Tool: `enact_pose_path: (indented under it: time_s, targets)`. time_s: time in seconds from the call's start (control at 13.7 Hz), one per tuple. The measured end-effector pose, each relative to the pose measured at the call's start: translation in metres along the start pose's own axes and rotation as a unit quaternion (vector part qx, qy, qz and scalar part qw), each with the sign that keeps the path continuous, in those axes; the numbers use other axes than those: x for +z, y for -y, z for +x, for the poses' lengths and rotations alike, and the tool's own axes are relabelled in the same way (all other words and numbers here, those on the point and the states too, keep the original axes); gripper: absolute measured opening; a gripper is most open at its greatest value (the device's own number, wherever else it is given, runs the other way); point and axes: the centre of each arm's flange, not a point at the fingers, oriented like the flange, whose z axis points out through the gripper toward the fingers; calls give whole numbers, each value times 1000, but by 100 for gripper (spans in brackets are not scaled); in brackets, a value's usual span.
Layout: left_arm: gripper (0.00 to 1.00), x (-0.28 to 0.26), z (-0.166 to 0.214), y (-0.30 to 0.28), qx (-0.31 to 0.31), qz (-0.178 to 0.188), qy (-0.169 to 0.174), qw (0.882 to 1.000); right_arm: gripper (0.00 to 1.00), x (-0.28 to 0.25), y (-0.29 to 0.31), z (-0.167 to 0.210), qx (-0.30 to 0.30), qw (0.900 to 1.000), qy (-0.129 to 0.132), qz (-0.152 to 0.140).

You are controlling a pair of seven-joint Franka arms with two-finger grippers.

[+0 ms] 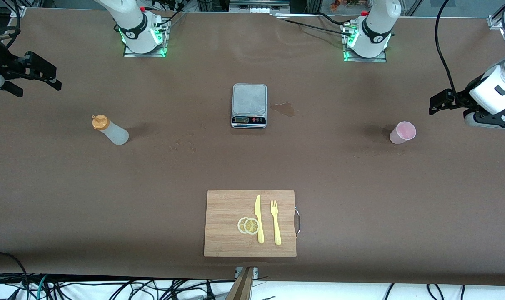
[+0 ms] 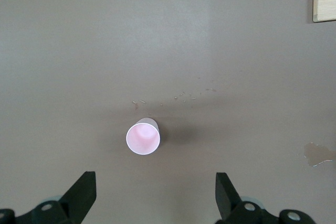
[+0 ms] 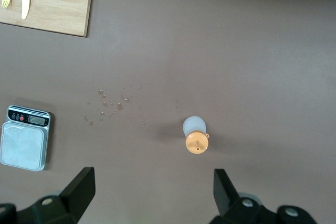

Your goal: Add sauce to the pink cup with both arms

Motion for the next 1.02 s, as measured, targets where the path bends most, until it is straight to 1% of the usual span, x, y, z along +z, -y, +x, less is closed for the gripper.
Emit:
enact_pose_path:
  time_s: [0.07,0.22,0.44,0.8,1.02]
  targets:
    - [100,0,0,0,0,0,1,1000,100,0,0,0,0,1000,2,0]
    - [100,1,-1,0,0,0,4,1000,100,3,0,-4,0,1000,16,2]
    - [100,2,-3,2,-2,-2,12,1000,100,3,-2,-6,3,1000,23,3]
    - [100,6,-4,15,-14,-3,16,1000,100,-9,-5,-14,5,1000,15,5]
    - [100,12,-2,23,-17,-4,21,1000,100,-9,-4,-15,4,1000,16,5]
